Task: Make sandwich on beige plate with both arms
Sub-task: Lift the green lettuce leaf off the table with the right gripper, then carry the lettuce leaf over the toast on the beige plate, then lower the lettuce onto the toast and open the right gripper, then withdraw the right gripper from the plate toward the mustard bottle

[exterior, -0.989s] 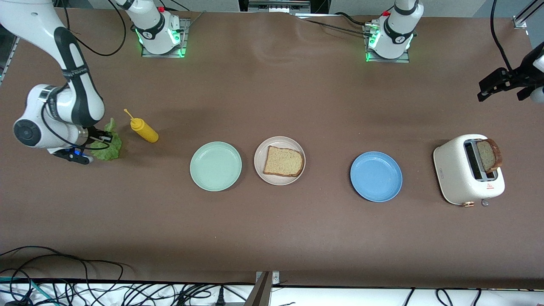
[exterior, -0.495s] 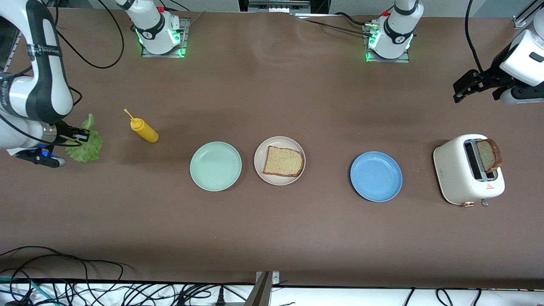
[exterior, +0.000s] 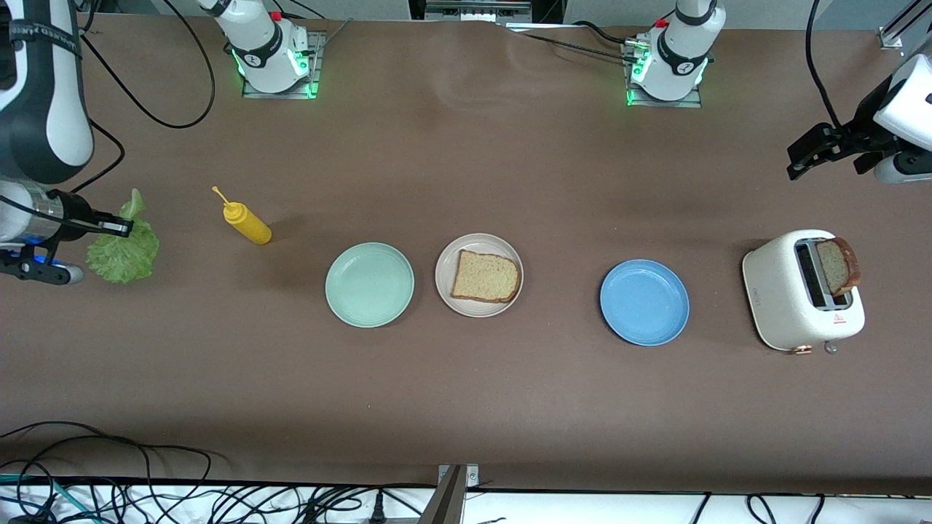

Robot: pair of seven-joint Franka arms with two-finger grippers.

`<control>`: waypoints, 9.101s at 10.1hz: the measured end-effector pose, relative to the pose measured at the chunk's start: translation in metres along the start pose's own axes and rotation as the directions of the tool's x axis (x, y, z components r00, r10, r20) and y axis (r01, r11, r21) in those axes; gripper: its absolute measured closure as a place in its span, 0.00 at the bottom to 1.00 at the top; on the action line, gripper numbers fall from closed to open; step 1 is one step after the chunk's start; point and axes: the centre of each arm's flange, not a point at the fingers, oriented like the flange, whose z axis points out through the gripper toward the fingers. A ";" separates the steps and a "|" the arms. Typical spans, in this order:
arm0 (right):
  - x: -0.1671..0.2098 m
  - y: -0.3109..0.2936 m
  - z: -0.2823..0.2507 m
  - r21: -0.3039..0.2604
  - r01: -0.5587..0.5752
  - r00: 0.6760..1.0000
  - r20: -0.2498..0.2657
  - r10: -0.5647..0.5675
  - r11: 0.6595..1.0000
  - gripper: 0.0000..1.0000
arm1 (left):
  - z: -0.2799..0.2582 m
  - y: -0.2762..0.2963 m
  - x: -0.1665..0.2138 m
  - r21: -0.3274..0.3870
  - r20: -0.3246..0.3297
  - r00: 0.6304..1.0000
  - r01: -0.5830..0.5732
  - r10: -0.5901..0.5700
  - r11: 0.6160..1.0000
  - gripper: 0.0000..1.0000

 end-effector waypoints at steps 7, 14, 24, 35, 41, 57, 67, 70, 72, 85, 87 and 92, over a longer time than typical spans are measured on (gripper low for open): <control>-0.030 -0.077 -0.049 0.073 0.057 0.995 -0.087 -0.051 0.996 0.93 | 0.001 -0.003 0.002 0.000 0.002 1.000 0.006 -0.006 1.000 0.00; -0.043 -0.282 -0.011 0.163 0.112 0.963 -0.262 -0.066 0.980 0.93 | 0.002 -0.007 0.004 0.000 0.003 1.000 0.013 -0.013 1.000 0.00; -0.040 -0.335 0.025 0.206 0.081 0.957 -0.288 -0.018 0.975 0.93 | 0.001 0.011 0.001 0.001 0.003 1.000 -0.019 0.019 1.000 0.00; -0.045 -0.344 0.025 0.206 0.094 0.956 -0.292 -0.031 0.974 0.93 | 0.001 0.022 0.000 0.002 0.003 0.999 -0.036 0.036 0.999 0.00; -0.059 -0.389 0.051 0.219 0.116 0.950 -0.310 -0.044 0.969 0.93 | 0.002 0.021 0.000 0.002 0.003 0.999 -0.035 0.035 0.999 0.00; -0.120 -0.567 0.175 0.423 -0.156 0.943 -0.206 0.262 0.892 0.93 | 0.003 0.016 0.002 0.002 0.006 1.000 -0.024 0.024 1.000 0.00; -0.114 -0.574 0.166 0.443 -0.255 0.920 -0.162 0.356 0.859 0.10 | 0.003 0.015 0.002 0.002 0.006 1.000 -0.024 0.024 1.000 0.00; -0.085 -0.538 0.114 0.387 -0.280 0.918 -0.161 0.363 0.879 0.00 | 0.003 0.015 0.002 0.002 0.006 1.000 -0.022 0.022 1.000 0.00; -0.063 -0.486 0.064 0.327 -0.241 0.936 -0.172 0.308 0.914 0.00 | 0.003 0.014 0.002 0.002 0.006 1.000 -0.021 0.021 1.000 0.00; -0.007 -0.090 -0.031 -0.054 0.096 0.995 -0.023 -0.098 0.994 0.00 | 0.005 0.005 0.005 -0.001 0.012 1.000 -0.003 0.003 1.000 0.00; 0.001 -0.065 -0.009 -0.049 0.135 0.990 -0.034 -0.137 0.990 0.00 | 0.006 -0.005 0.006 -0.007 0.014 1.000 0.016 -0.016 1.000 0.00; -0.016 0.010 0.050 0.097 0.304 0.945 -0.154 -0.288 0.948 0.00 | 0.011 -0.004 0.003 -0.026 0.055 0.998 0.019 -0.018 0.999 0.00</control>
